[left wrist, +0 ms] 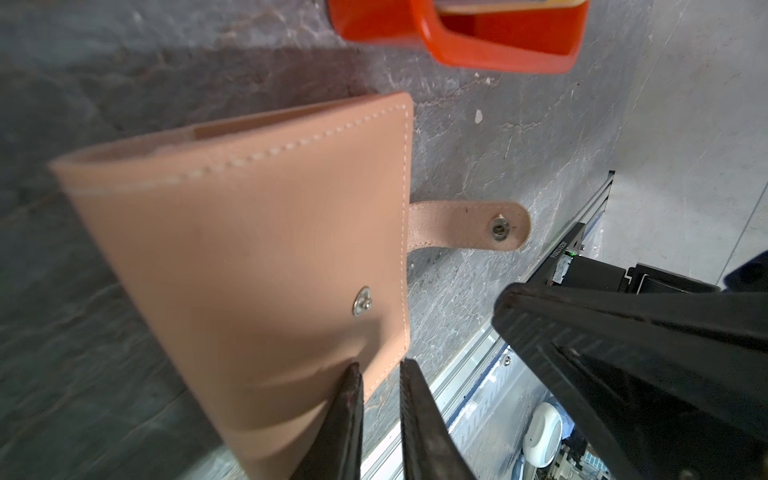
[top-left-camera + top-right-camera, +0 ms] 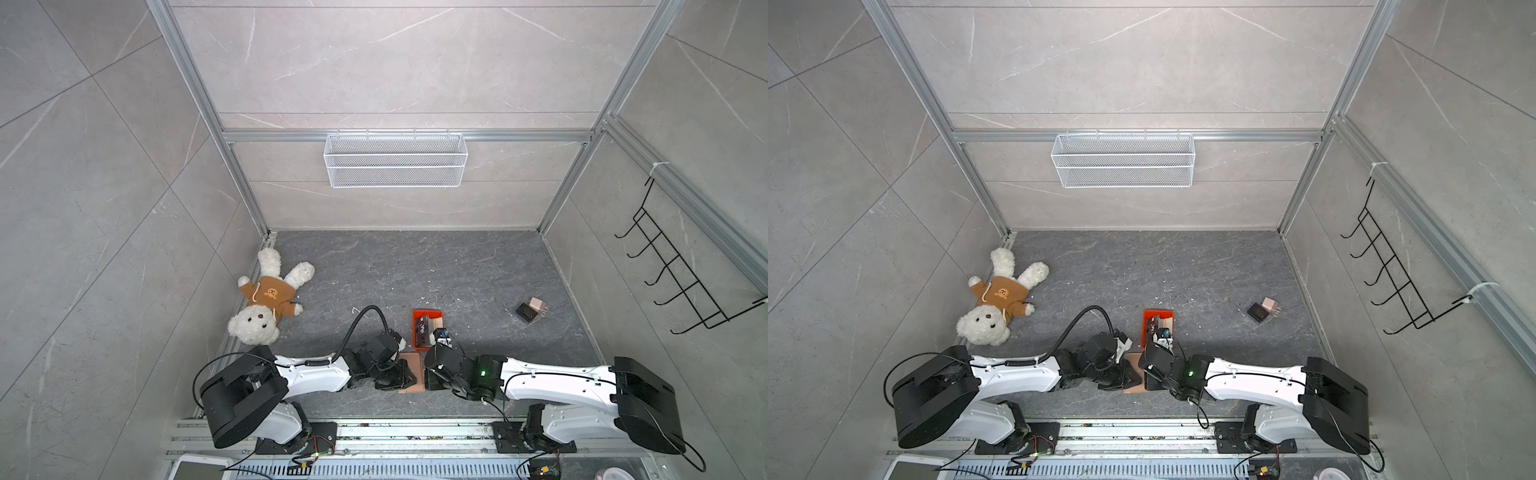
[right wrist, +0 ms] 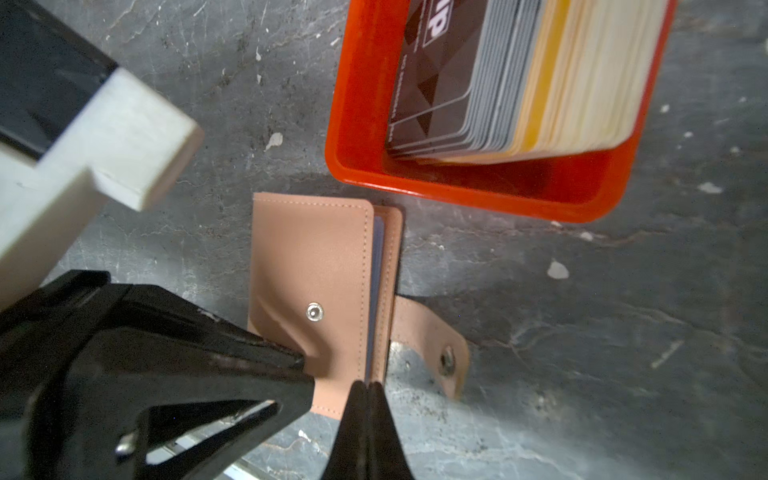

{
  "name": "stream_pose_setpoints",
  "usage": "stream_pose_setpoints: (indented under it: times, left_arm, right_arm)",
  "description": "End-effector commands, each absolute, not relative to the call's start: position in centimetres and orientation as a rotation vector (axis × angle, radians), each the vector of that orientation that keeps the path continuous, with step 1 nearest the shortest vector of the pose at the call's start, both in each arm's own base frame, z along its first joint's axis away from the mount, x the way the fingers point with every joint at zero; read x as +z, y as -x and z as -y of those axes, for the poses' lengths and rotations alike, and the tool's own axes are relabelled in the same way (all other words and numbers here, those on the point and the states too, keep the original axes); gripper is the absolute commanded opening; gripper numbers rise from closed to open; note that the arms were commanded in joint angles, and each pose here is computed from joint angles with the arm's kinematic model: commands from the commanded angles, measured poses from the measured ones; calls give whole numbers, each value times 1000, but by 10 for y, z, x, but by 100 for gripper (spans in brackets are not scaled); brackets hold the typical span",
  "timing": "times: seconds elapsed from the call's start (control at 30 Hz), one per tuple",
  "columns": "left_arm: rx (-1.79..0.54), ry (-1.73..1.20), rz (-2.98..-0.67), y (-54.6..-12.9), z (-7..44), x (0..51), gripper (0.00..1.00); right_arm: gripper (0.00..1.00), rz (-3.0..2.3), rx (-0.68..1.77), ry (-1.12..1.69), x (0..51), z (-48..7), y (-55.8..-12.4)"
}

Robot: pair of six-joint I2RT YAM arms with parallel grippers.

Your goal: Put the credit cards into the card holder

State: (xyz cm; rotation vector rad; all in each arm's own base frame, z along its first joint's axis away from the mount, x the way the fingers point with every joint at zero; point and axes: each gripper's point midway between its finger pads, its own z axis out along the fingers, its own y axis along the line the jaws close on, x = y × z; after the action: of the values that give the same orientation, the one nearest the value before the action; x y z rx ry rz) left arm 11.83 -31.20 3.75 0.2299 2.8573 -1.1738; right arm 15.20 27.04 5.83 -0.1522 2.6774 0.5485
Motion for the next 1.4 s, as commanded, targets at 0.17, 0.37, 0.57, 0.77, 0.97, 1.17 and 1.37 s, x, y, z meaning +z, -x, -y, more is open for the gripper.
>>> stream_pose_setpoints:
  times: [0.17, 0.37, 0.57, 0.77, 0.97, 1.17, 1.37]
  left_arm:
    - [-1168, -249, -2843, -120, 319, 40, 17]
    - [-1176, -254, -2843, -118, 320, 40, 15]
    - [-1182, -249, -2834, -118, 319, 42, 14]
    - [-1194, -252, -2821, -119, 320, 46, 14]
    - [-1188, -257, -2805, -120, 318, 55, 16]
    - [-1029, -228, -2817, -130, 293, 63, 20]
    - [-940, -181, -2829, -137, 271, 61, 23]
  right_arm:
    - [2, -2678, 598, 199, 58, -289, -152]
    - [2, -2694, 633, 200, 48, -296, -150]
    - [2, -2729, 599, 191, 35, -293, -147]
    - [2, -2775, 539, 160, 18, -282, -142]
    - [2, -2799, 500, 134, 10, -271, -138]
    - [2, -2804, 467, 123, 8, -266, -138]
    - [2, -2801, 469, 127, 10, -267, -139]
